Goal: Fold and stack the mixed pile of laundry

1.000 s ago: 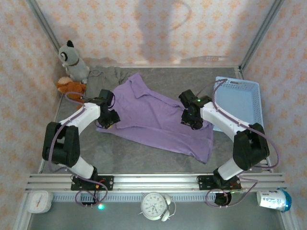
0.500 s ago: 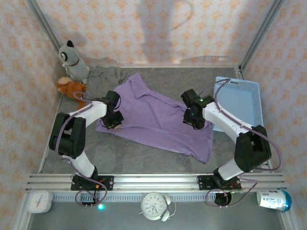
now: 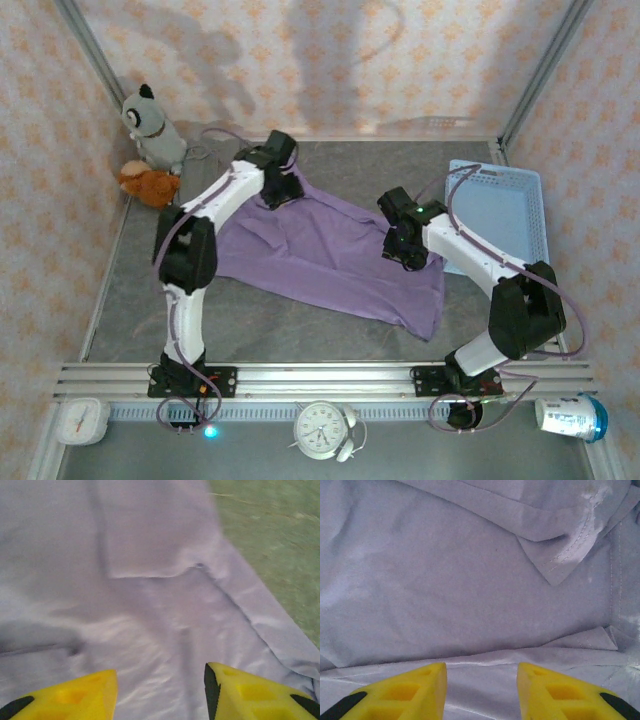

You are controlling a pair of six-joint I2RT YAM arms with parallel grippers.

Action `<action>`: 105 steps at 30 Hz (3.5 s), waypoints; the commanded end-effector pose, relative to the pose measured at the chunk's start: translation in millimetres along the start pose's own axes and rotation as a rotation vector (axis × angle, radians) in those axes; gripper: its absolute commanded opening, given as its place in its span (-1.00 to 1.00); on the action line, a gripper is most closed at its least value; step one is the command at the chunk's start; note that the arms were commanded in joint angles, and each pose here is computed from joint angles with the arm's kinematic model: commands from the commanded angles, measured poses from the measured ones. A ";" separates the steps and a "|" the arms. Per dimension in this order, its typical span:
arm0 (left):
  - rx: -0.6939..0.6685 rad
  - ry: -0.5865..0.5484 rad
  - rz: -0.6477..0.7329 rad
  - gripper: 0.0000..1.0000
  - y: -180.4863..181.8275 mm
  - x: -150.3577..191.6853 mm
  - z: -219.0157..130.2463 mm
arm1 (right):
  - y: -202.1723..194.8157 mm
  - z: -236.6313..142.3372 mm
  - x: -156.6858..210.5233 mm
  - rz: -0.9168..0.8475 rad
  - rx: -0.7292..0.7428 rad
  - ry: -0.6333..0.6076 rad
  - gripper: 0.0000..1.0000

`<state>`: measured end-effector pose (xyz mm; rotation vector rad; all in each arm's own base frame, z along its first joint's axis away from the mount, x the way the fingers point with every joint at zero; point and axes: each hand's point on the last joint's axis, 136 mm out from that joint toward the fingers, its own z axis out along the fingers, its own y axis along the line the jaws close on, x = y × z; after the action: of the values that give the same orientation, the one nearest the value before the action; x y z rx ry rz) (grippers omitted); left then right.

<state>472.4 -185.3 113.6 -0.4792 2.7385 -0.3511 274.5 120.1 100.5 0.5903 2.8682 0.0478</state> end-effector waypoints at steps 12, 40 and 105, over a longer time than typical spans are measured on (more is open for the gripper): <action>-0.161 -0.004 0.112 0.09 67.3 52.9 -64.3 | 21.3 6.7 -3.4 -0.055 -0.112 -0.013 -0.10; -0.547 0.077 -0.011 -0.69 219.3 121.1 -6.8 | -99.3 42.3 -90.8 0.141 0.252 -0.058 -0.09; -0.290 0.077 -0.049 -0.36 113.8 122.6 17.9 | -7.3 8.8 -64.9 -0.013 -0.053 0.023 -0.03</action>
<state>322.0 -130.1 23.7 -0.6107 2.9304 -0.0020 338.8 97.4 98.3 0.5469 2.8892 0.1799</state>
